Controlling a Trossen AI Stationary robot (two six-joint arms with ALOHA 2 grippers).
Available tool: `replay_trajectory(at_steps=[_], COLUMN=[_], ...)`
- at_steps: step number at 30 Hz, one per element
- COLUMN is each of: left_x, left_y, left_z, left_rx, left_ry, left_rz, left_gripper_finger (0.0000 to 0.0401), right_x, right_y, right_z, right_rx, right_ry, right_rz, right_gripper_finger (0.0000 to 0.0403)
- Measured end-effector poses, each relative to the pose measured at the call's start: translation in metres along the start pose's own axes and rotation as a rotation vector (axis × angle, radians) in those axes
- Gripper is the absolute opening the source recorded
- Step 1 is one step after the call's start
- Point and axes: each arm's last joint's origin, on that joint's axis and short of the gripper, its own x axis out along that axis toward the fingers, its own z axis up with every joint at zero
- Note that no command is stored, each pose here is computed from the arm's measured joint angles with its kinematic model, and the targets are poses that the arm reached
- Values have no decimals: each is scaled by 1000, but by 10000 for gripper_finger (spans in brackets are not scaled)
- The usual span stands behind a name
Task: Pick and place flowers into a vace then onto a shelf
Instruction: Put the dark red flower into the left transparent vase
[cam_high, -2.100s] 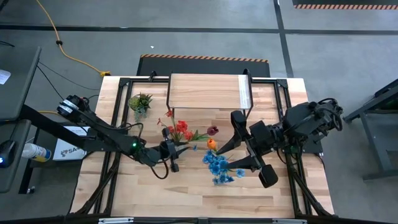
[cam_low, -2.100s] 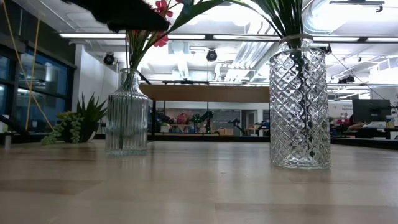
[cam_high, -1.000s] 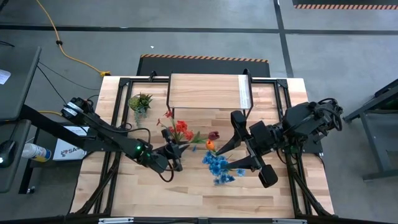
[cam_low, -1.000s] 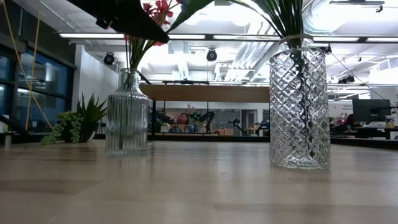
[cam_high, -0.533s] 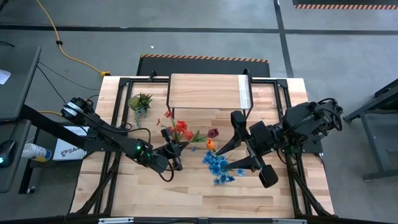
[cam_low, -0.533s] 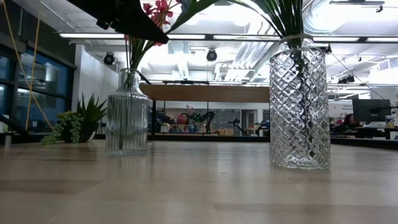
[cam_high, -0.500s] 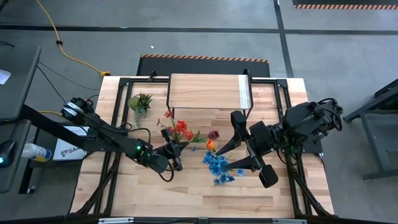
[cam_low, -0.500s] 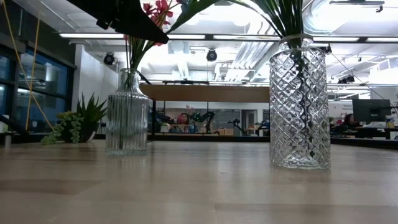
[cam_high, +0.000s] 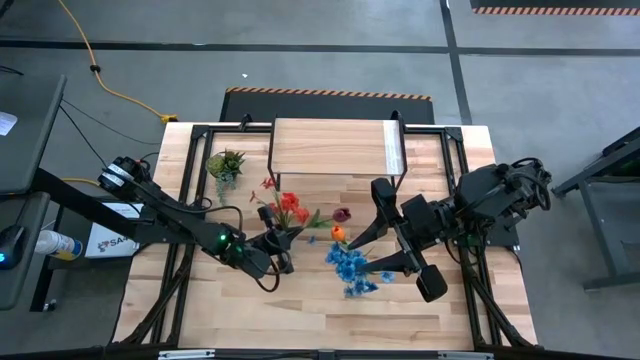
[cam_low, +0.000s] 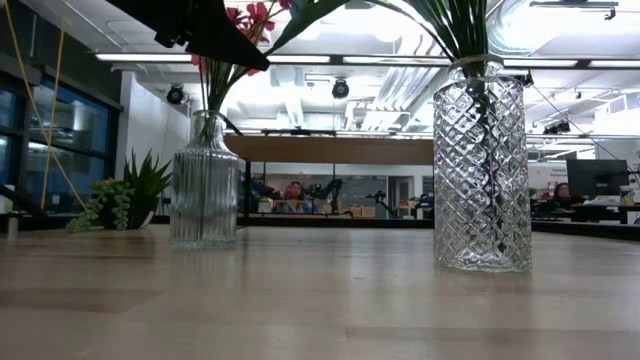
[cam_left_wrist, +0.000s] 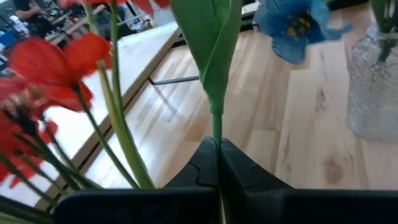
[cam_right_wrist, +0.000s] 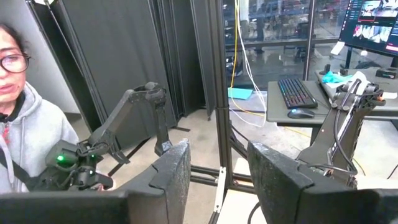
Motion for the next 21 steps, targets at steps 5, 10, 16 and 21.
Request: replay_trajectory(at_steps=[5, 10, 16, 21], left_x=[0, 0, 0, -3], left_y=[0, 0, 0, -2], left_z=[-2, -2, -5, -8], left_rx=[-5, -9, -8, -33], left_ry=[14, 10, 33, 53], left_rz=[-7, 4, -7, -25], left_gripper_finger=[30, 57, 30, 30], right_x=[0, 0, 0, 0], right_y=[0, 0, 0, 0], right_z=[-2, -2, -2, -2], right_rx=[1, 2, 2, 1], right_ry=[16, 18, 18, 22], right_rz=[-3, -4, -4, -5], right_gripper_finger=[152, 152, 152, 152])
